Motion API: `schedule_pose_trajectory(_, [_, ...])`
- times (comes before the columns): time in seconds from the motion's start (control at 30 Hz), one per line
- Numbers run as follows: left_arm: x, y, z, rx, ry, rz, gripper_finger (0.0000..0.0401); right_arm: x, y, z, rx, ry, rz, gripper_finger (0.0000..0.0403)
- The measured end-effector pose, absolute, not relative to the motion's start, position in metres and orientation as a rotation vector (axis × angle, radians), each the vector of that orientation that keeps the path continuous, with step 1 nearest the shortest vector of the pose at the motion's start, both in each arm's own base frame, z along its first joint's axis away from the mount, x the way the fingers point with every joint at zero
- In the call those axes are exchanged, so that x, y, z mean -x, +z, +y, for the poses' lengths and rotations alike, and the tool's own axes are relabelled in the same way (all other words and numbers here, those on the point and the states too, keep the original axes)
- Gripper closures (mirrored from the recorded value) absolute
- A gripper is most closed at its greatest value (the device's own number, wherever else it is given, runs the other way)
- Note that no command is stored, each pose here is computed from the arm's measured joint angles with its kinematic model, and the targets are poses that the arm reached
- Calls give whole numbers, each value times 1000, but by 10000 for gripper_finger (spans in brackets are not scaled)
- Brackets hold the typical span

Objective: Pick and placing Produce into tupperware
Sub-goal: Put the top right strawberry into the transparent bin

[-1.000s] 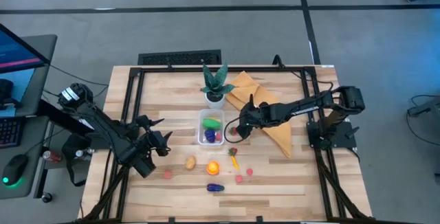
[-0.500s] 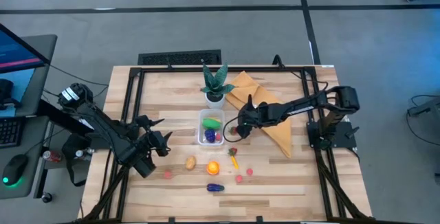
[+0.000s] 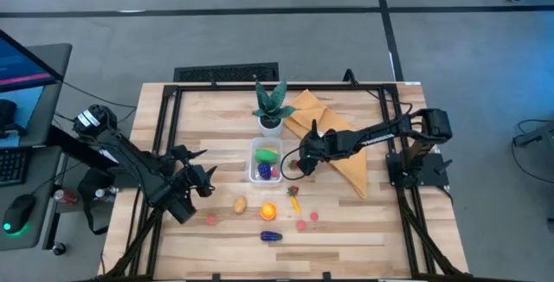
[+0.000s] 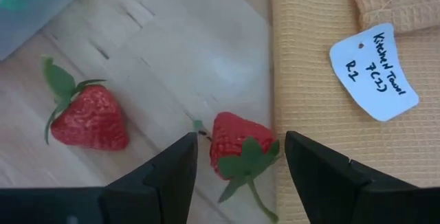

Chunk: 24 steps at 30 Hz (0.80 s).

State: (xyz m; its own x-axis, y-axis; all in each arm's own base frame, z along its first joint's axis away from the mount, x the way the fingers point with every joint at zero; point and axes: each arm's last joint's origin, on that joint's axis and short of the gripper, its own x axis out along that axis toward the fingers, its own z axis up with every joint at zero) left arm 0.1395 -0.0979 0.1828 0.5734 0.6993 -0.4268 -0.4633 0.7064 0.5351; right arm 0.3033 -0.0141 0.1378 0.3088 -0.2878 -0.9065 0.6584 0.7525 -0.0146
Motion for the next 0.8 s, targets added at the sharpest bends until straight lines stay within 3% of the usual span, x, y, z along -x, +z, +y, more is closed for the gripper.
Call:
schedule_pose_trajectory(0.5, [-139,182,-98,-381,698,681,101,-303,138,-10,-395,-622,1097,259])
schedule_pose_trajectory(0.8, [-139,182,-98,-380,698,682,101,-303,138,-10,-395,-612,1102,235])
